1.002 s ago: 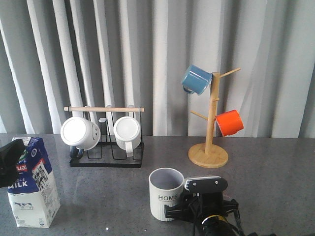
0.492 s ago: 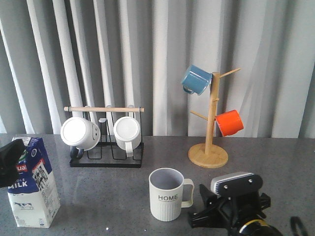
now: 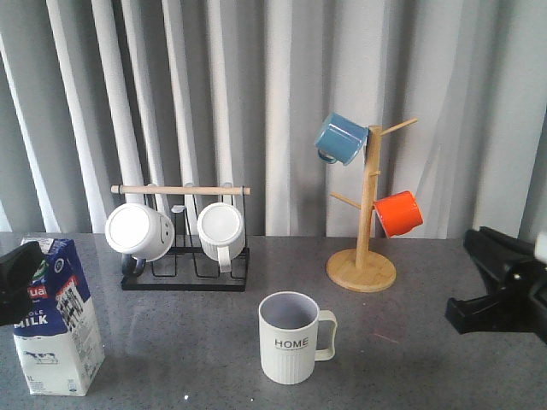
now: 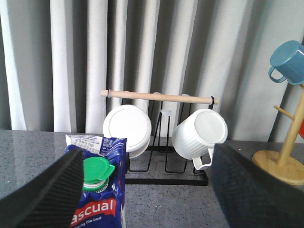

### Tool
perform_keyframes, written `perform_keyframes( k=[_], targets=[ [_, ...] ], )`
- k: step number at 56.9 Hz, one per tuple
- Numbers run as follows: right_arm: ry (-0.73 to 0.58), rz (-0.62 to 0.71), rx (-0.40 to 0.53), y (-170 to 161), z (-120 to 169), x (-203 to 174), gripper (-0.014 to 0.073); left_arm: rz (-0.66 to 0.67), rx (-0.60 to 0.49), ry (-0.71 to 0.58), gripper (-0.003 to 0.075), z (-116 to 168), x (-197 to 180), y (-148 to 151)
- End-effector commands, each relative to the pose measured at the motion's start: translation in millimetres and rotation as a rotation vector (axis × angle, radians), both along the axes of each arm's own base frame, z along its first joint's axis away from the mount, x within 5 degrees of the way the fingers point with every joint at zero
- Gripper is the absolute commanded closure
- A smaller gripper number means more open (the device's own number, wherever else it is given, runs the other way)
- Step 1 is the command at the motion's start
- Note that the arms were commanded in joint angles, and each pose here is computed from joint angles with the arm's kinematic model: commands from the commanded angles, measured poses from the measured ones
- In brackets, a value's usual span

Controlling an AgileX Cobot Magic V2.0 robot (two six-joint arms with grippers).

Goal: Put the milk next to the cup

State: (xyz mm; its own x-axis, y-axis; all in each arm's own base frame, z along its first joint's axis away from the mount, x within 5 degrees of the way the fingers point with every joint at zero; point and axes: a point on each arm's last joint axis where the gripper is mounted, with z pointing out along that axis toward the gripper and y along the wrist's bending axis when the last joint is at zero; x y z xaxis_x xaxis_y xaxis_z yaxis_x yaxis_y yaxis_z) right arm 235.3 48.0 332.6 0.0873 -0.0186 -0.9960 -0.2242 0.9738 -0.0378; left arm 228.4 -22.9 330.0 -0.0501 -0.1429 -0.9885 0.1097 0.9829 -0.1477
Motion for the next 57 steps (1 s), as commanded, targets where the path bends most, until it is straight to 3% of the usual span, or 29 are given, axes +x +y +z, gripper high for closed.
perform_keyframes(
  k=[1, 57],
  targets=[
    [-0.117, -0.007, 0.036, -6.0, 29.0, -13.6, 0.0605, -0.01, -0.02, -0.117, 0.0182, 21.2, -1.5, -1.2],
    [-0.125, -0.009, 0.047, -6.7, 31.5, -16.3, 0.0603, -0.009, -0.02, -0.111, 0.0182, 20.7, -1.5, -1.2]
  ],
)
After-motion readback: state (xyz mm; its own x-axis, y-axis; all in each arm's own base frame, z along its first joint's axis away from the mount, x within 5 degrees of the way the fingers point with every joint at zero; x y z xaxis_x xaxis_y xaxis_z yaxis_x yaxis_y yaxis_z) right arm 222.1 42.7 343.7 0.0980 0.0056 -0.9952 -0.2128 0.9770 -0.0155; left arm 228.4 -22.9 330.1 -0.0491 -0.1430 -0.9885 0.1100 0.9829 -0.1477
